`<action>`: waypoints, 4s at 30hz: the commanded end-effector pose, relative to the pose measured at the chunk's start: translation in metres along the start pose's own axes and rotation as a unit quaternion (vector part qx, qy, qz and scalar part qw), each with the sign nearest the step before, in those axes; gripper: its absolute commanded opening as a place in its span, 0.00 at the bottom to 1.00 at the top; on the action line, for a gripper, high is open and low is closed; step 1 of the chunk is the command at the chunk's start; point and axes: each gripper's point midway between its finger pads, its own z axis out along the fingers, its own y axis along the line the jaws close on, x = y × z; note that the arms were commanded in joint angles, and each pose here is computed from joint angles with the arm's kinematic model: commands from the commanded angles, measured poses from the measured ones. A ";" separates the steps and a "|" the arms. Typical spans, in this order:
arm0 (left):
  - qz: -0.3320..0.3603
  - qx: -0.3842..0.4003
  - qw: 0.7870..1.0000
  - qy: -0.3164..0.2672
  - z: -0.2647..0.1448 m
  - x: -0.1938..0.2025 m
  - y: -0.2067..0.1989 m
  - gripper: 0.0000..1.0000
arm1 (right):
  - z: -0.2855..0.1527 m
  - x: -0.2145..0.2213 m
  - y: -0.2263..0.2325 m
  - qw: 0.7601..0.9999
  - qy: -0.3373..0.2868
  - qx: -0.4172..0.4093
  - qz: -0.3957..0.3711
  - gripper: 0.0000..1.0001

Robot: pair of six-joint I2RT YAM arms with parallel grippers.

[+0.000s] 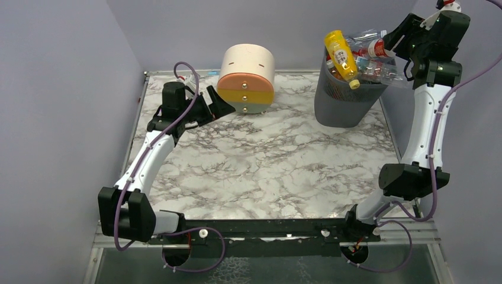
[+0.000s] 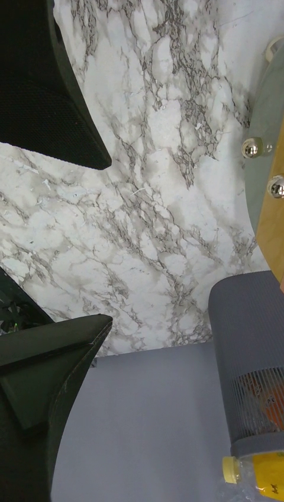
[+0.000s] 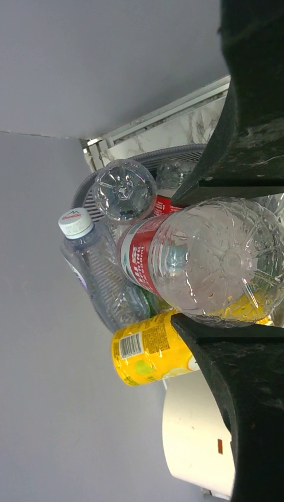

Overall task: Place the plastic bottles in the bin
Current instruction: Place the plastic bottle in the trash bin, then reset both arms

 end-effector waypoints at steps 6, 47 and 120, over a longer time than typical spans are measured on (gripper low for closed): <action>0.013 0.018 1.000 -0.007 0.008 -0.006 -0.016 0.99 | 0.009 0.014 0.012 0.998 0.027 -0.052 0.023 0.62; 0.018 0.021 1.000 -0.006 0.010 -0.001 -0.024 0.99 | -0.030 -0.023 0.004 1.000 -0.016 -0.004 0.017 0.95; 0.189 -0.167 0.956 -0.148 -0.052 -0.005 0.054 0.99 | -0.137 0.161 0.097 0.954 0.073 -0.287 0.055 1.00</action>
